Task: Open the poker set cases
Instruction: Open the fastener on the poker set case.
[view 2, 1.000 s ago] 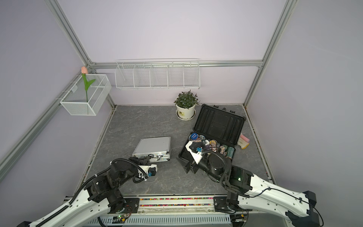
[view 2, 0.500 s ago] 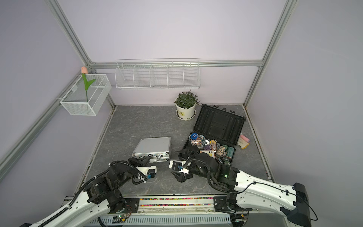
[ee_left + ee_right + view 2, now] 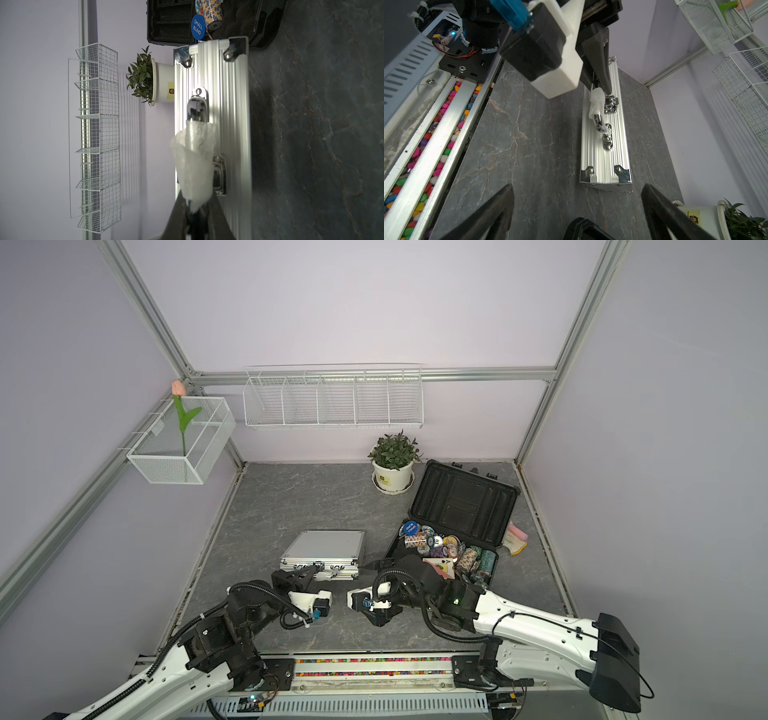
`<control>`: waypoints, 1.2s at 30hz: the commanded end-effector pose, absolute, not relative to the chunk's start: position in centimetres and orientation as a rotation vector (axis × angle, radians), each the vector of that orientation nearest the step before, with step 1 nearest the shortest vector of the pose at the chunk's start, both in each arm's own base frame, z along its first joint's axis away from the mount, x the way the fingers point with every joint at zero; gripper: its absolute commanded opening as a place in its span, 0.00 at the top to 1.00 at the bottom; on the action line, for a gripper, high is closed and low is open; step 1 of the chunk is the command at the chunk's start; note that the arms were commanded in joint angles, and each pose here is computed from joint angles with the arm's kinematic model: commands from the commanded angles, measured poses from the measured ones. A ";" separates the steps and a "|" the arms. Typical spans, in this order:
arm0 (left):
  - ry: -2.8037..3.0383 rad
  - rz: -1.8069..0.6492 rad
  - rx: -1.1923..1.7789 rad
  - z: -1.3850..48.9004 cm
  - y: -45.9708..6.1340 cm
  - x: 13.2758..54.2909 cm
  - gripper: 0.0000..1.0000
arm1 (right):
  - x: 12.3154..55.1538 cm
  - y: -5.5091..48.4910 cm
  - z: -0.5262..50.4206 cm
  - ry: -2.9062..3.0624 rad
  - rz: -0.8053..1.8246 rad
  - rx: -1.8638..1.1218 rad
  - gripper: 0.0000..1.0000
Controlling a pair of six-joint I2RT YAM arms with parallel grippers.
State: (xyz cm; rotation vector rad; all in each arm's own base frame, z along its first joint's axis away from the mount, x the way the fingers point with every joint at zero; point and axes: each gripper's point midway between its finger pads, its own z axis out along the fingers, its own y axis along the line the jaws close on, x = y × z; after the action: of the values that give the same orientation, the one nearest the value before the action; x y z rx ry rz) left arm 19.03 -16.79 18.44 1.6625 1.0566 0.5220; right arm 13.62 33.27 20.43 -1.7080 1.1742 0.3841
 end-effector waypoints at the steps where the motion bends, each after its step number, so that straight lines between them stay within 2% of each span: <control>1: 0.958 0.608 1.635 20.2 -16.8 19.4 1.00 | 13.5 34.9 22.0 1.086 0.449 -1.714 0.03; 8: 0.964 0.598 1.627 20.3 -16.8 19.3 1.00 | 15.1 38.6 21.5 1.098 0.511 -1.672 0.00; 13: 0.985 0.566 1.654 19.6 -16.8 19.0 1.00 | 16.8 41.0 21.9 1.135 0.547 -1.576 0.05; 21: 0.986 0.543 1.607 19.9 -16.9 18.9 1.00 | 17.0 43.1 21.1 1.126 0.620 -1.527 0.16; 36: 1.033 0.386 1.539 21.0 -17.9 18.2 1.00 | 15.6 44.4 19.6 1.165 0.754 -1.554 0.23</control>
State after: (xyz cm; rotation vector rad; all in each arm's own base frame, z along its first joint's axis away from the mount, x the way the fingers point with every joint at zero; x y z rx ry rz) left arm 18.22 -17.07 17.47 1.6423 1.0899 0.4260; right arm 16.69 43.28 18.42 -1.5639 1.2076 0.6651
